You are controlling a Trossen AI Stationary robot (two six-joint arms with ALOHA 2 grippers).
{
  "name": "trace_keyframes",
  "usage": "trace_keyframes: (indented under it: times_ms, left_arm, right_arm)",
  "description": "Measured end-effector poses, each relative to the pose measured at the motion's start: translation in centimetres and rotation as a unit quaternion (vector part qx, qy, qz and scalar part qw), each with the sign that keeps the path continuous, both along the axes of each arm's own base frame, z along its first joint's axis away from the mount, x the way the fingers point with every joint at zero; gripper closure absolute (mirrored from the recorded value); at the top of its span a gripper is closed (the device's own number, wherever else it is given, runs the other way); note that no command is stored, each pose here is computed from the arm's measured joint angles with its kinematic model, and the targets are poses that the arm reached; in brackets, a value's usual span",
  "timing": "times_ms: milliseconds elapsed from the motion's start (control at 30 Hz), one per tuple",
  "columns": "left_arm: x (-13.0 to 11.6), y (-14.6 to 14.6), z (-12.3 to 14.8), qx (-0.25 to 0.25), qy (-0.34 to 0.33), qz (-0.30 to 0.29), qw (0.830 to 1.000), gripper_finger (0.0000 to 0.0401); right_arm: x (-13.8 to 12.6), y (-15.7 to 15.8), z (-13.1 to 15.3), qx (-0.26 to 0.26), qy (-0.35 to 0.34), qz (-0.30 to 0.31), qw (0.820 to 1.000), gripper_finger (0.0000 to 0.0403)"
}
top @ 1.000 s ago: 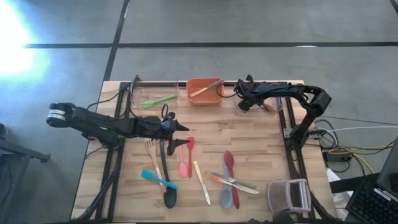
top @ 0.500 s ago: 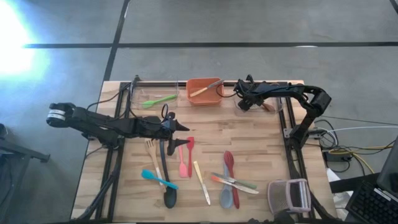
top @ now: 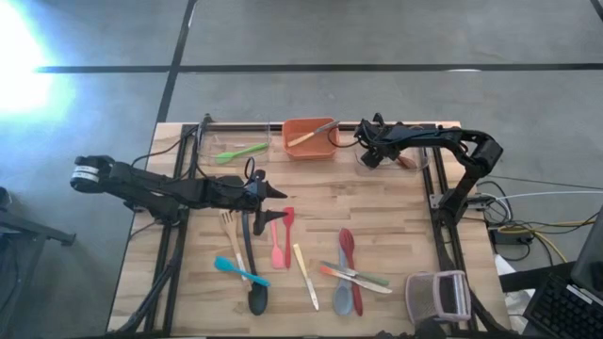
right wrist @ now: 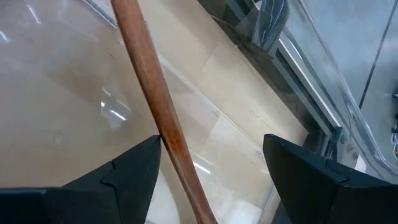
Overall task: Pick & Place Kitchen Items
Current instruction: Put the wooden serving spoon into the right transparent bin, then put the green knife into the orange bin
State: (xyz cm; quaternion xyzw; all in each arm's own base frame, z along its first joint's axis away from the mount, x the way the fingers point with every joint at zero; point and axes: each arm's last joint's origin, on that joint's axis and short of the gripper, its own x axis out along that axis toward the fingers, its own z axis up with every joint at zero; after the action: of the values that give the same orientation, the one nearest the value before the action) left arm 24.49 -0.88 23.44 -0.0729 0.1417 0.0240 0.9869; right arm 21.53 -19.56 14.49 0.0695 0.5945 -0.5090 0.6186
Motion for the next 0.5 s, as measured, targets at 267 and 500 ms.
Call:
trace_keyframes:
  times_ms: [267, 500]
  left_arm:
    - [0.0, 0.0, 0.0, 0.002, 0.0, -0.001, 1.0, 0.0133]
    - [0.0, 0.0, 0.0, 0.002, 0.0, -0.001, 1.0, 0.0133]
  right_arm:
    - [-0.1, 0.1, 0.8, 0.008, 0.006, 0.038, 0.999, 0.0169]
    - [-0.3, 0.2, 1.7, 0.018, 0.002, 0.074, 0.997, 0.0166]
